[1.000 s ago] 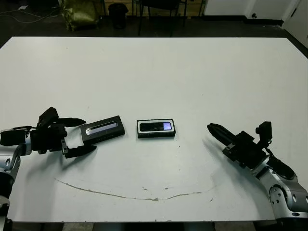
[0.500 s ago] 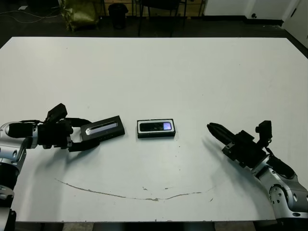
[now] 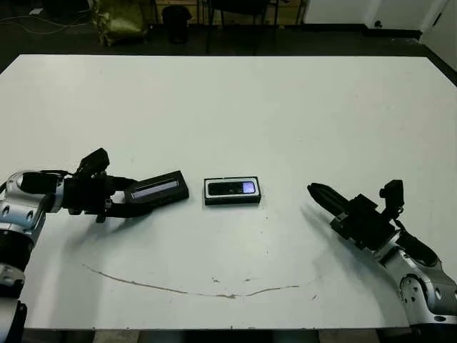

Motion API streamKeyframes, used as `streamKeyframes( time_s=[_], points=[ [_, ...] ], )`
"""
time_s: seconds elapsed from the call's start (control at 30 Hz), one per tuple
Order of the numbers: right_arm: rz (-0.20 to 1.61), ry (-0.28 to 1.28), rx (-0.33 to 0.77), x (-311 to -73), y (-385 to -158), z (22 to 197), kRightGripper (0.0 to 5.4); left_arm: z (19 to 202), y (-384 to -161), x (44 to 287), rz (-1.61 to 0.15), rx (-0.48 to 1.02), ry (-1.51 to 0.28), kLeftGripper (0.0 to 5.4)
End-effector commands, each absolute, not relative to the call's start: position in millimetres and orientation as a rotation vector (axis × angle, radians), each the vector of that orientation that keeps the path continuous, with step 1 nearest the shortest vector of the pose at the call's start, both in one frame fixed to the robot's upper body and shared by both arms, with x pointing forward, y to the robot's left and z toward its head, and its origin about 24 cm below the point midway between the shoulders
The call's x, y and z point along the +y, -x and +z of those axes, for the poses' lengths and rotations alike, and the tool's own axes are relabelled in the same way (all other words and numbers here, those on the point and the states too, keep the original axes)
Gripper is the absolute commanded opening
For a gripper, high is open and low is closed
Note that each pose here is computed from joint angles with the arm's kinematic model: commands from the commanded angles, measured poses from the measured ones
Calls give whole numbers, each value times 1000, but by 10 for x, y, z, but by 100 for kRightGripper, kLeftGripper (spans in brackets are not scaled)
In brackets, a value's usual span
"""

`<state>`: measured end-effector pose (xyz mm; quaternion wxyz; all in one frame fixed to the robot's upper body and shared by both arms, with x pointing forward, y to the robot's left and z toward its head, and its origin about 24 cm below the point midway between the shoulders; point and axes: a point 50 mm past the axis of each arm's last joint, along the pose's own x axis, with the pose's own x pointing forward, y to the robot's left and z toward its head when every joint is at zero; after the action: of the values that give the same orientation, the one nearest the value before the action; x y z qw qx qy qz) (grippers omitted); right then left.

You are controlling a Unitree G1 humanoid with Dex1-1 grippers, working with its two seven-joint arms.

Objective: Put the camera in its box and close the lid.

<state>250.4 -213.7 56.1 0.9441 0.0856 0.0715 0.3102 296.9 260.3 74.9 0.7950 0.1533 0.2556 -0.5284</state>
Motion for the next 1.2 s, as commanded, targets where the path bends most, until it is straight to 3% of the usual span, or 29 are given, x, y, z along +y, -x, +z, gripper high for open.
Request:
streamKeyframes(
  time_s=[0.03,0.3,0.4,0.53,0.73,1.2],
  points=[
    [610,-170,185,-2173,-2475,516,0,773,-2926,2630,-1133,580,-307,259],
    [626,-182,171,-2166,-2489,483,0,1447,-3128,2385,-1113,284,-305,259],
    [620,-184,173,-2156,-2485,486,0,1655,-3153,2208,-1102,248,-316,259],
    [608,-181,179,-2151,-2481,488,0,1803,-3158,2032,-1113,243,-331,259],
    [590,-149,190,-2110,-2468,530,0,1782,-3241,1838,-1183,270,-343,259],
    [560,-155,209,-2099,-2453,572,0,1374,-3357,1641,-1266,446,-374,259]
  ],
)
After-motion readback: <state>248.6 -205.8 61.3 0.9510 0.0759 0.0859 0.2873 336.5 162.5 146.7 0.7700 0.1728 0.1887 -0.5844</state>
